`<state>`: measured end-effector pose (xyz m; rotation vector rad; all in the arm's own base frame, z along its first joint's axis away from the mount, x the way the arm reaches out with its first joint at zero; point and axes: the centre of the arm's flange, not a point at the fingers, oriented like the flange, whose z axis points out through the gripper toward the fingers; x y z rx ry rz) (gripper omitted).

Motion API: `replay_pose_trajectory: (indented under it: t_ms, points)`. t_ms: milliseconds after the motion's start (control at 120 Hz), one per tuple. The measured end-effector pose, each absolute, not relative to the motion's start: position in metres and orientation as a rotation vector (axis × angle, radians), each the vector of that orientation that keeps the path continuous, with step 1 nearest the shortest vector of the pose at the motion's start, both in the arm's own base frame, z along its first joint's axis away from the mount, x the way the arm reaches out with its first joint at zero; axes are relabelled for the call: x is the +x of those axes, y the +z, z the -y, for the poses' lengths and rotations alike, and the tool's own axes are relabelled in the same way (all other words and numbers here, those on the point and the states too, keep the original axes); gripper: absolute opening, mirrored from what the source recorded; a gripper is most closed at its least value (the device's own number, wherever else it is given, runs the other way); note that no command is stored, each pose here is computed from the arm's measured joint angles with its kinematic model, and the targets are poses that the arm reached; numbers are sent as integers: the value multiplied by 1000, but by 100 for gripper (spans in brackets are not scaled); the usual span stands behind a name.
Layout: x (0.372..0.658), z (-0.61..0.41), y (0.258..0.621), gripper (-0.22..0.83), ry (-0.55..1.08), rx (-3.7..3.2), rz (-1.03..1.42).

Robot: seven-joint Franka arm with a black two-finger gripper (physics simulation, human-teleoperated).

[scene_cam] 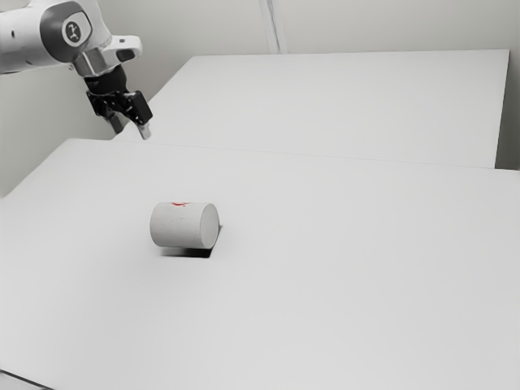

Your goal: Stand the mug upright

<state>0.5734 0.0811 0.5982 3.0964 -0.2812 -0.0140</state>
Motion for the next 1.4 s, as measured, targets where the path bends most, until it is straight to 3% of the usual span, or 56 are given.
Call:
replay_pose_trajectory:
  t_ms: [233,375,600,867,1167,1400]
  points:
    - [574,-109,573,60,-68,3014,169]
    - [561,-149,515,59,-167,2786,-3]
    - [561,-173,443,59,-223,2561,-75]
    - [557,-208,406,59,-160,2480,-88]
    - [579,-218,365,59,-60,2432,-94]
    - [572,-206,332,59,-56,2386,-104]
